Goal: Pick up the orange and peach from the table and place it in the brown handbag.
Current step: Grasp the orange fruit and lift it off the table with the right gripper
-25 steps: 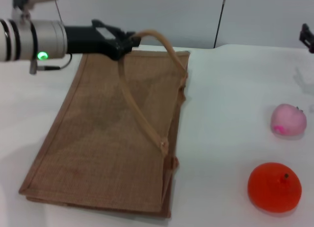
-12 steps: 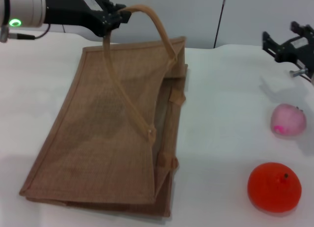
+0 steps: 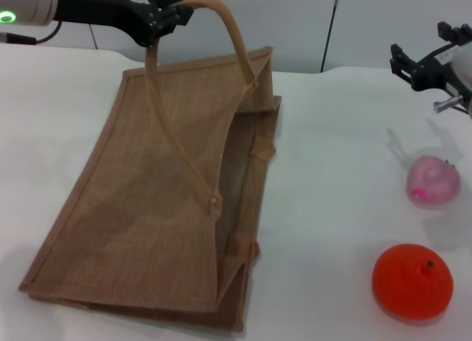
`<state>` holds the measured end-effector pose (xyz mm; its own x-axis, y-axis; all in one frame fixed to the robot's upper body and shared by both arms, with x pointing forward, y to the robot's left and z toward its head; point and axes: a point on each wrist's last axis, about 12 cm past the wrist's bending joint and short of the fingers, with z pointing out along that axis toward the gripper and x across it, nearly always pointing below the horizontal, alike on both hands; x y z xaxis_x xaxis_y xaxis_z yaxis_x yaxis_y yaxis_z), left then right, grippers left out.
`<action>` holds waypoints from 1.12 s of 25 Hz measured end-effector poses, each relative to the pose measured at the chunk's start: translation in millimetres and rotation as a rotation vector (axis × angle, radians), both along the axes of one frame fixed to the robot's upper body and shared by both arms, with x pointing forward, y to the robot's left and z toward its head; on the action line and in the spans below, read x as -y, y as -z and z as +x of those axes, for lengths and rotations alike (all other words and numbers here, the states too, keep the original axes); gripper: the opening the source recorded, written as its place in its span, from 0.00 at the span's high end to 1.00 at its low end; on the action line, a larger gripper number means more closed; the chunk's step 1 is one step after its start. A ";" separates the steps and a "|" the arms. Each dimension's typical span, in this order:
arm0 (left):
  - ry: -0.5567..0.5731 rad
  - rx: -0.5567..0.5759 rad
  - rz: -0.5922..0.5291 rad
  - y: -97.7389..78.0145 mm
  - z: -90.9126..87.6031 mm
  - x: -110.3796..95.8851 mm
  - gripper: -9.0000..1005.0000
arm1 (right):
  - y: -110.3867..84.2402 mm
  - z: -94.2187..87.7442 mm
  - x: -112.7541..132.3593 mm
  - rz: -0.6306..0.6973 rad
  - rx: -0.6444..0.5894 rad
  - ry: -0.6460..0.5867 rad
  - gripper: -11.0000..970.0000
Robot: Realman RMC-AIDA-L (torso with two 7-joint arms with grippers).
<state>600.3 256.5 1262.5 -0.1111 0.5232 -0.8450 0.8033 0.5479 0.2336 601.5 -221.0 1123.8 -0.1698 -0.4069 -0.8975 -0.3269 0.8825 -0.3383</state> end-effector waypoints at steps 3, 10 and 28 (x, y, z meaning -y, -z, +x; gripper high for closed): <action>-0.003 0.008 0.002 -5.7 -4.6 -0.8 0.87 | -10.3 -6.0 -13.3 -0.046 -0.056 0.030 0.19; -0.001 0.041 0.013 -20.6 -12.4 -1.6 0.87 | -37.5 -23.9 -31.1 -0.099 -0.239 0.057 0.19; -0.052 0.048 0.019 -21.2 -20.6 -18.3 0.87 | -68.6 -69.4 -43.9 -0.373 -0.638 -0.063 0.19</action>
